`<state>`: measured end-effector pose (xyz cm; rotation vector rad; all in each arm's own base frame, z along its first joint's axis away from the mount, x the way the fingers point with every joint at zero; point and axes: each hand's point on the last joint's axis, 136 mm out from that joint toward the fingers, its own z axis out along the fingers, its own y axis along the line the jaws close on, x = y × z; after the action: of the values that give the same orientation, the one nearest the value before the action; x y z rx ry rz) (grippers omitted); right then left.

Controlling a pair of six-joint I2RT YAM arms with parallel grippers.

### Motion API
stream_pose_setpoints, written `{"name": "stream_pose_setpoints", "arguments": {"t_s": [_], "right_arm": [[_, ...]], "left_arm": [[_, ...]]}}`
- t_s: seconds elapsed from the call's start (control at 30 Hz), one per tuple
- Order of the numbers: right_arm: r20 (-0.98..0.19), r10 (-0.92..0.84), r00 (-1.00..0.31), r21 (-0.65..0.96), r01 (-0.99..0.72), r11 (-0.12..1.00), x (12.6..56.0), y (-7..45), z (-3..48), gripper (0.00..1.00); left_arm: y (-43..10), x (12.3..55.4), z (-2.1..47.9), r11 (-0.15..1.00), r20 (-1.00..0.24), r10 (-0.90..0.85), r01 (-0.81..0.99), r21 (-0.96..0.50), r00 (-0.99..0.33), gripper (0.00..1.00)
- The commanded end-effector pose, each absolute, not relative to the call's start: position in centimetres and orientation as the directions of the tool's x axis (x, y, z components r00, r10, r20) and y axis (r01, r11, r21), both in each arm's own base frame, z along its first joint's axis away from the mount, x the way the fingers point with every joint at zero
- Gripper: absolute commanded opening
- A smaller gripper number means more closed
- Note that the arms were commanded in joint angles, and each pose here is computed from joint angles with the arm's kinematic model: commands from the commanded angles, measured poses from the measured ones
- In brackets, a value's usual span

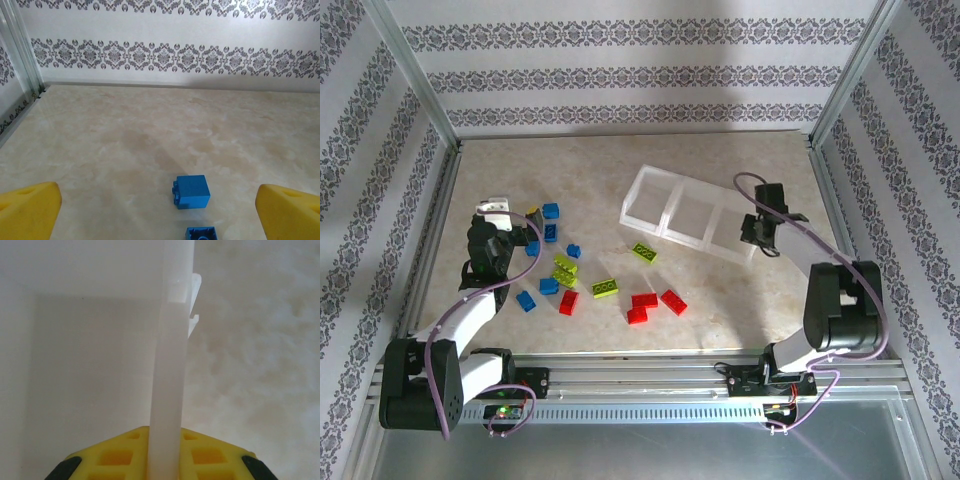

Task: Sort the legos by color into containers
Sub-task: Move the container to the top-center of the table.

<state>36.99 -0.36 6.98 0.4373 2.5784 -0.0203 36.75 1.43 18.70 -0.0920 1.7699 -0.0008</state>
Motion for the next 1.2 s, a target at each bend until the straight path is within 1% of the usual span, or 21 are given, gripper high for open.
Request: {"name": "stream_pose_setpoints", "arguments": {"t_s": [0.0,0.13,0.33,0.57,0.77,0.9,0.93,1.0,1.17], "right_arm": [[-0.532,0.193,-0.824,0.013,0.220,0.975,39.5,1.3,8.2,0.18],[-0.545,0.110,-0.831,-0.007,0.135,0.991,42.4,3.5,8.6,0.21],[-0.541,0.009,-0.841,0.006,0.007,1.000,45.7,7.3,8.3,0.21],[-0.523,-0.108,-0.845,-0.021,-0.114,0.993,47.6,10.2,7.7,0.20],[-0.499,-0.126,-0.857,-0.023,-0.132,0.991,47.9,11.0,7.4,0.21],[-0.494,-0.108,-0.862,-0.034,-0.105,0.994,47.4,10.8,7.8,0.27],[-0.496,-0.103,-0.862,-0.037,-0.097,0.995,47.4,10.7,8.0,0.30],[-0.502,-0.095,-0.859,-0.048,-0.081,0.996,47.1,10.3,8.6,0.38],[-0.537,-0.080,-0.840,-0.064,-0.054,0.996,46.9,9.6,10.6,0.52]], "left_arm": [[2.1,36.5,19.4,0.994,-0.981,-0.072,-0.088,-0.057,-0.181,1.00],[2.2,36.3,19.7,0.994,-0.982,-0.075,-0.094,-0.059,-0.174,1.00],[1.9,36.3,19.6,0.993,-0.978,-0.095,-0.083,-0.081,-0.184,1.00],[1.9,36.1,19.3,0.993,-0.976,-0.103,-0.081,-0.089,-0.193,1.00],[1.9,36.2,19.5,0.991,-0.975,-0.114,-0.087,-0.099,-0.189,1.00],[2.8,36.2,19.5,0.978,-0.963,-0.173,-0.151,-0.143,-0.206,1.00],[3.1,36.3,19.3,0.973,-0.956,-0.192,-0.173,-0.155,-0.220,1.00],[3.5,36.4,18.8,0.962,-0.937,-0.223,-0.213,-0.168,-0.270,1.00],[3.9,37.0,17.1,0.946,-0.867,-0.275,-0.278,-0.166,-0.417,1.00]]}}
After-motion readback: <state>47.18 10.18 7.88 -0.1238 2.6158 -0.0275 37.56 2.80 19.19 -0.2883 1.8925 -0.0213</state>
